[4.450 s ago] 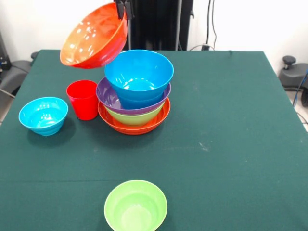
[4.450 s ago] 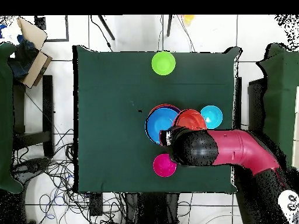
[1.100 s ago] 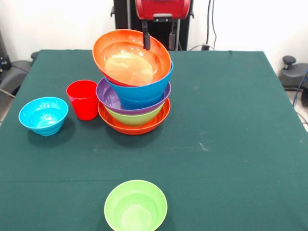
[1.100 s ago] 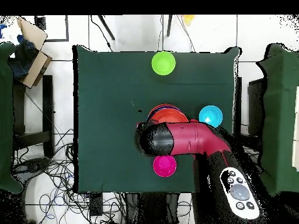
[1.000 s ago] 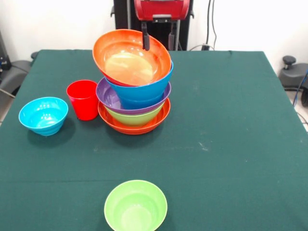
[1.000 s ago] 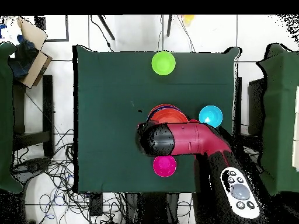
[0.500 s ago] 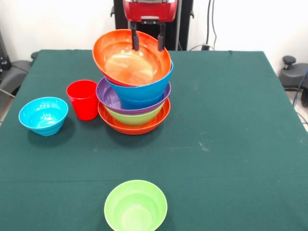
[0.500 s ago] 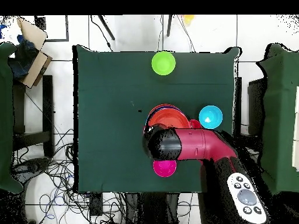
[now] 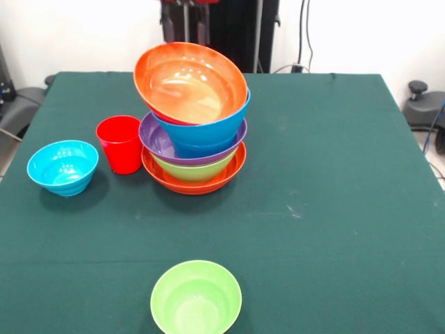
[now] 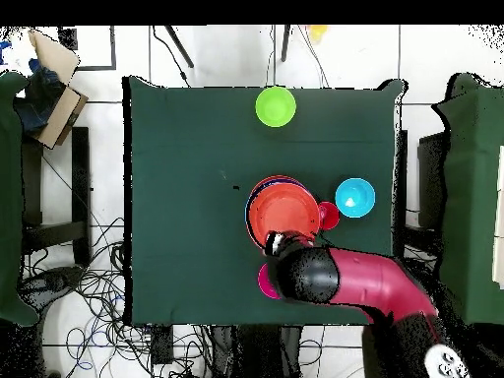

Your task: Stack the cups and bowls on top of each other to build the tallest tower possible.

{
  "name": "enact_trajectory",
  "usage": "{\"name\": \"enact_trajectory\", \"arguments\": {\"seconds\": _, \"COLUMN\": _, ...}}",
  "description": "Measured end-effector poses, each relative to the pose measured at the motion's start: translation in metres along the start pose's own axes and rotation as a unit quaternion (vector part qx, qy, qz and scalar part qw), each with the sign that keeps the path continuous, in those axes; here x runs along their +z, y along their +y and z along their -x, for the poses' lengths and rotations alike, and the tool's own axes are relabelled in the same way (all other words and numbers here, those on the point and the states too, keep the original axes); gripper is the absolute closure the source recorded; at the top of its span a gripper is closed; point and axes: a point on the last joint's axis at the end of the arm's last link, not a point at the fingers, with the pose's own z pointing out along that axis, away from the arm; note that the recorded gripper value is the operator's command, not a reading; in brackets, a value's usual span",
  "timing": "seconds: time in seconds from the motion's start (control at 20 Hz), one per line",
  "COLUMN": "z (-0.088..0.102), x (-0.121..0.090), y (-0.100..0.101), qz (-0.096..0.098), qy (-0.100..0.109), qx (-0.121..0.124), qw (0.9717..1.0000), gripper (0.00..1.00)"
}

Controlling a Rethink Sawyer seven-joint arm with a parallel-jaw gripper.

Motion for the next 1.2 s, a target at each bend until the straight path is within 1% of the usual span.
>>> {"name": "enact_trajectory", "arguments": {"seconds": 0.1, "z": -0.004, "x": -0.017, "y": -0.01, "qz": -0.001, "qy": 0.0, "qx": 0.025, "qw": 0.9997, "gripper": 0.0}}
{"name": "enact_trajectory", "arguments": {"seconds": 0.25, "z": -0.009, "x": -0.044, "y": -0.026, "qz": -0.003, "qy": 0.0, "qx": 0.061, "qw": 0.9981, "gripper": 0.0}}
{"name": "enact_trajectory", "arguments": {"seconds": 0.3, "z": -0.01, "x": -0.055, "y": -0.038, "qz": -0.002, "qy": -0.006, "qx": 0.078, "qw": 0.9969, "gripper": 0.0}}
{"name": "enact_trajectory", "arguments": {"seconds": 0.35, "z": -0.011, "x": -0.059, "y": -0.047, "qz": -0.002, "qy": -0.009, "qx": 0.085, "qw": 0.9963, "gripper": 0.0}}
{"name": "enact_trajectory", "arguments": {"seconds": 0.45, "z": -0.014, "x": -0.06, "y": -0.071, "qz": 0.001, "qy": -0.012, "qx": 0.104, "qw": 0.9946, "gripper": 0.0}}
{"name": "enact_trajectory", "arguments": {"seconds": 0.55, "z": -0.016, "x": -0.058, "y": -0.085, "qz": 0.004, "qy": -0.012, "qx": 0.113, "qw": 0.9935, "gripper": 0.0}}
{"name": "enact_trajectory", "arguments": {"seconds": 0.7, "z": -0.021, "x": -0.048, "y": -0.12, "qz": 0.008, "qy": -0.016, "qx": 0.129, "qw": 0.9915, "gripper": 0.0}}
{"name": "enact_trajectory", "arguments": {"seconds": 0.75, "z": -0.025, "x": -0.041, "y": -0.137, "qz": 0.01, "qy": -0.018, "qx": 0.133, "qw": 0.9909, "gripper": 0.0}}
{"name": "enact_trajectory", "arguments": {"seconds": 0.85, "z": -0.031, "x": -0.033, "y": -0.154, "qz": 0.013, "qy": -0.02, "qx": 0.134, "qw": 0.9907, "gripper": 0.0}}
{"name": "enact_trajectory", "arguments": {"seconds": 0.9, "z": -0.036, "x": -0.026, "y": -0.165, "qz": 0.016, "qy": -0.02, "qx": 0.133, "qw": 0.9908, "gripper": 0.0}}
{"name": "enact_trajectory", "arguments": {"seconds": 1.0, "z": -0.043, "x": -0.016, "y": -0.179, "qz": 0.02, "qy": -0.021, "qx": 0.129, "qw": 0.9912, "gripper": 0.0}}
{"name": "enact_trajectory", "arguments": {"seconds": 1.05, "z": -0.047, "x": -0.01, "y": -0.185, "qz": 0.023, "qy": -0.021, "qx": 0.126, "qw": 0.9916, "gripper": 0.0}}
{"name": "enact_trajectory", "arguments": {"seconds": 1.1, "z": -0.056, "x": 0.001, "y": -0.194, "qz": 0.028, "qy": -0.019, "qx": 0.117, "qw": 0.9925, "gripper": 0.0}}
{"name": "enact_trajectory", "arguments": {"seconds": 1.2, "z": -0.061, "x": 0.007, "y": -0.197, "qz": 0.032, "qy": -0.017, "qx": 0.111, "qw": 0.9931, "gripper": 0.0}}
